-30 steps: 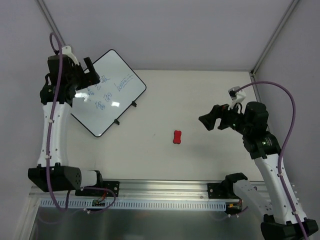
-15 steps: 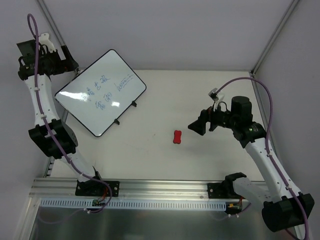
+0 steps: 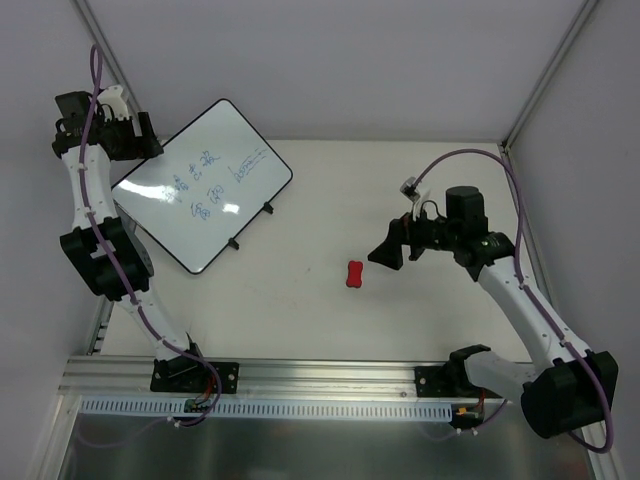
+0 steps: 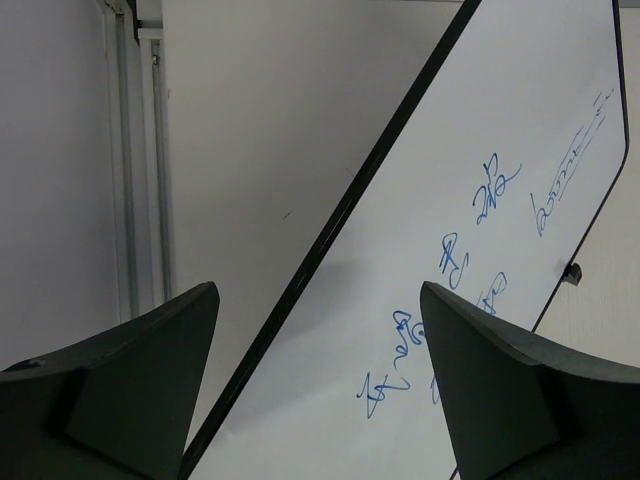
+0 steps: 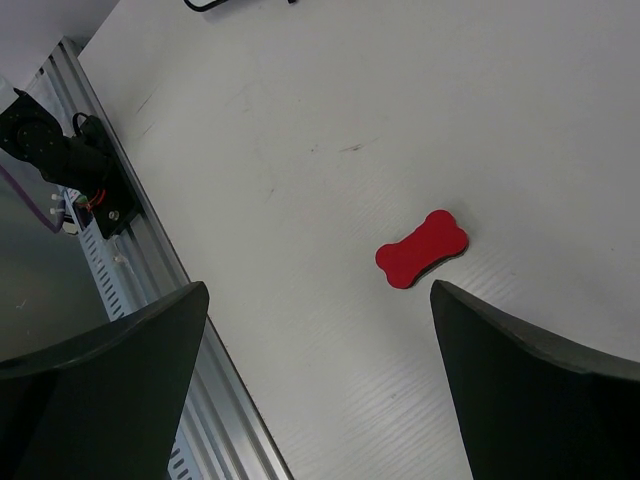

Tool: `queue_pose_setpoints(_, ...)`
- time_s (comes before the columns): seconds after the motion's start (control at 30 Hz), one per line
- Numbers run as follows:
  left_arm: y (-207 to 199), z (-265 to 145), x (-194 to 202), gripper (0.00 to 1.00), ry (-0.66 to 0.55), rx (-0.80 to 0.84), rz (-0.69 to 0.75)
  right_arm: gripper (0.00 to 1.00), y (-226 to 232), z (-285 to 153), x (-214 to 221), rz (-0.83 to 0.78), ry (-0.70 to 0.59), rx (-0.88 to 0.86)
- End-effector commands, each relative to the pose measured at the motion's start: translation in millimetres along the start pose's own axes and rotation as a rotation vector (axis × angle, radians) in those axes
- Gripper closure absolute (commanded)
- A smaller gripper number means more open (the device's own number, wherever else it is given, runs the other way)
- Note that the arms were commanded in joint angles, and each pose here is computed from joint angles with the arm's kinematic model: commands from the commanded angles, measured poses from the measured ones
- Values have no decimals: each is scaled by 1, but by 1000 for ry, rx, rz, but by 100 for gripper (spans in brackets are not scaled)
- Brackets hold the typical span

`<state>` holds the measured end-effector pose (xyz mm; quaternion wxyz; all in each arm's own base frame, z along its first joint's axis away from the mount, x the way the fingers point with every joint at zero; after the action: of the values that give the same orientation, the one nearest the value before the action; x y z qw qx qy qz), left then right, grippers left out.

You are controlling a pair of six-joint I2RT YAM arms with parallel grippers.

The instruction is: Erase the whiteboard

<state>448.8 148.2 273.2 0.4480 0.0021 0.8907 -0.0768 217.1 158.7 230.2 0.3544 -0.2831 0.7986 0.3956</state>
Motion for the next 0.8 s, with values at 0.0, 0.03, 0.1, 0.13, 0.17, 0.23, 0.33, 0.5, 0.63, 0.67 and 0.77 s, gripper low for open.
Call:
queue_pose_setpoints(0.0, -6, 1, -8, 17, -25, 38, 42, 1, 5, 1, -19, -62, -25, -25)
queue_pose_setpoints(0.03, -5, 4, -6, 18, -18, 41, 40, 1, 5, 2, -20, -63, -24, -27)
queue_pose_setpoints(0.1, -3, 12, -2, 20, -5, 52, 23, 1, 5, 5, -20, -63, -15, -32)
queue_pose_setpoints(0.13, -5, 14, -2, 22, -8, 71, 22, 1, 5, 6, -21, -64, -14, -33)
queue_pose_setpoints(0.17, -4, 17, 0, 25, -3, 79, 16, 1, 4, 8, -20, -61, -8, -32)
queue_pose_setpoints(0.23, -5, 19, 0, 28, -3, 93, 5, 1, 4, 10, -19, -59, -2, -33)
queue_pose_setpoints(0.33, -5, 24, 3, 34, 6, 105, -4, 1, 4, 12, -19, -62, 3, -33)
queue_pose_setpoints(0.5, -4, 26, 6, 37, 16, 109, -1, 1, 3, 14, -18, -61, 11, -32)
queue_pose_setpoints(0.63, -8, 28, 9, 46, 20, 138, -12, 1, 1, 15, -18, -60, 16, -32)
queue_pose_setpoints(0.67, -8, 29, 10, 51, 21, 145, -14, 1, 1, 15, -19, -60, 15, -31)
queue_pose_setpoints(0.77, -14, 25, 10, 63, 16, 176, -20, 1, 2, 16, -19, -59, 15, -31)
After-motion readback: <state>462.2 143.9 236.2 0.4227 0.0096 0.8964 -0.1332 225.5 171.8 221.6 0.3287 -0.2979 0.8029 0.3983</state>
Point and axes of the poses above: each gripper's point midway between its finger pads, its own z axis out along the fingers, its own y axis along the line the jaws close on, x = y × z, the point moved 5 cm from there along -z, back along the fingers, and after that the axes turned 1 degree about z, right-handed, at the moved point
